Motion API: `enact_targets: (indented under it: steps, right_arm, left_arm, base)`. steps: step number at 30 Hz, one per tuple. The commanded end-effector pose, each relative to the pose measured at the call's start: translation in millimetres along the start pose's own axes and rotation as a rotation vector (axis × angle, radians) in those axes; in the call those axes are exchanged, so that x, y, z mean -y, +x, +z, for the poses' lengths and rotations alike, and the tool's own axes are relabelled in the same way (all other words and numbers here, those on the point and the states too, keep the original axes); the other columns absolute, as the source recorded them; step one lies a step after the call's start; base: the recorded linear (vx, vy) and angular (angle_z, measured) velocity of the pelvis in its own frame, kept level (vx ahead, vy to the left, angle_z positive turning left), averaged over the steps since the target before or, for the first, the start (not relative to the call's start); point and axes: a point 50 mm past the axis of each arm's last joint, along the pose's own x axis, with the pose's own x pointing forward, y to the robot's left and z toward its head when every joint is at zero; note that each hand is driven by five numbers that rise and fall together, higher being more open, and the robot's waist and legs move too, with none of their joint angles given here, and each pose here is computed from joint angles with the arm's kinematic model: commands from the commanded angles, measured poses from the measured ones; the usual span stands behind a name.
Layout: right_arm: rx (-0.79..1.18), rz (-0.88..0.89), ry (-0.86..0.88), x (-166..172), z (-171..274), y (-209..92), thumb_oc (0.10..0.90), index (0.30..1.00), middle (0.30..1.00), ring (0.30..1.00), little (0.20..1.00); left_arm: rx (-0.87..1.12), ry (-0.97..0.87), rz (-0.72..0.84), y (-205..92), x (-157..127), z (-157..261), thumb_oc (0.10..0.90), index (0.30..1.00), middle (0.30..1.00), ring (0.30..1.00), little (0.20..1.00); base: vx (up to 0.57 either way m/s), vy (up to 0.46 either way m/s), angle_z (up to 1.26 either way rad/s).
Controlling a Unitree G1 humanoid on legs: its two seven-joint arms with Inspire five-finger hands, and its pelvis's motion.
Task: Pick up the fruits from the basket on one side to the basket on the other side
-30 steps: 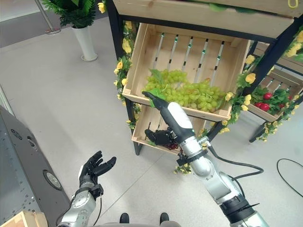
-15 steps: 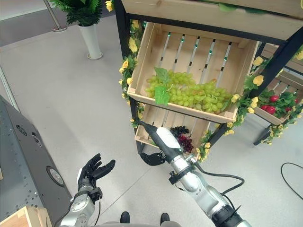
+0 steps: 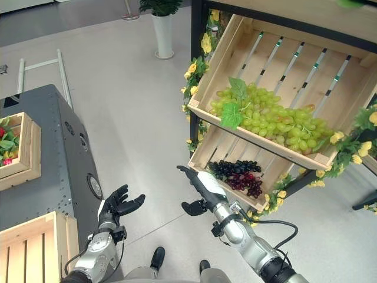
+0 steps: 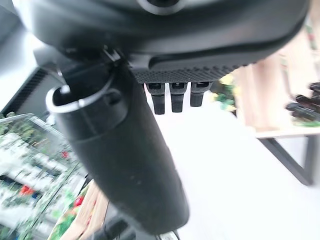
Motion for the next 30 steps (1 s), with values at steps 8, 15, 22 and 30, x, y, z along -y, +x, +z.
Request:
enact_targets:
  steps: [8, 15, 22, 30]
  right_arm:
    - [0.037, 0.033, 0.269, 2, 16, 13, 0.800, 0.900, 0.900, 0.900, 0.900]
    - [-0.181, 0.011, 0.377, -12, -27, 1, 0.800, 0.900, 0.900, 0.900, 0.900]
    - [-0.337, 0.021, 0.553, -45, -43, -4, 0.800, 0.900, 0.900, 0.900, 0.900]
    - [-0.572, 0.006, 0.883, -80, -70, -22, 0.800, 0.900, 0.900, 0.900, 0.900]
  left_arm:
    - [0.153, 0.010, -0.095, 6, 17, 35, 0.800, 0.900, 0.900, 0.900, 0.900]
    - [0.116, 0.169, -0.183, 3, 40, 14, 0.800, 0.900, 0.900, 0.900, 0.900]
    - [0.089, 0.354, -0.147, 10, 35, 3, 0.800, 0.900, 0.900, 0.900, 0.900]
    - [0.002, 0.429, -0.233, 1, 35, -28, 0.800, 0.900, 0.900, 0.900, 0.900]
  base:
    - [-0.08, -0.207, 0.32]
    - [-0.18, -0.026, 0.80]
    - [-0.07, 0.094, 0.42]
    - [-0.06, 0.111, 0.18]
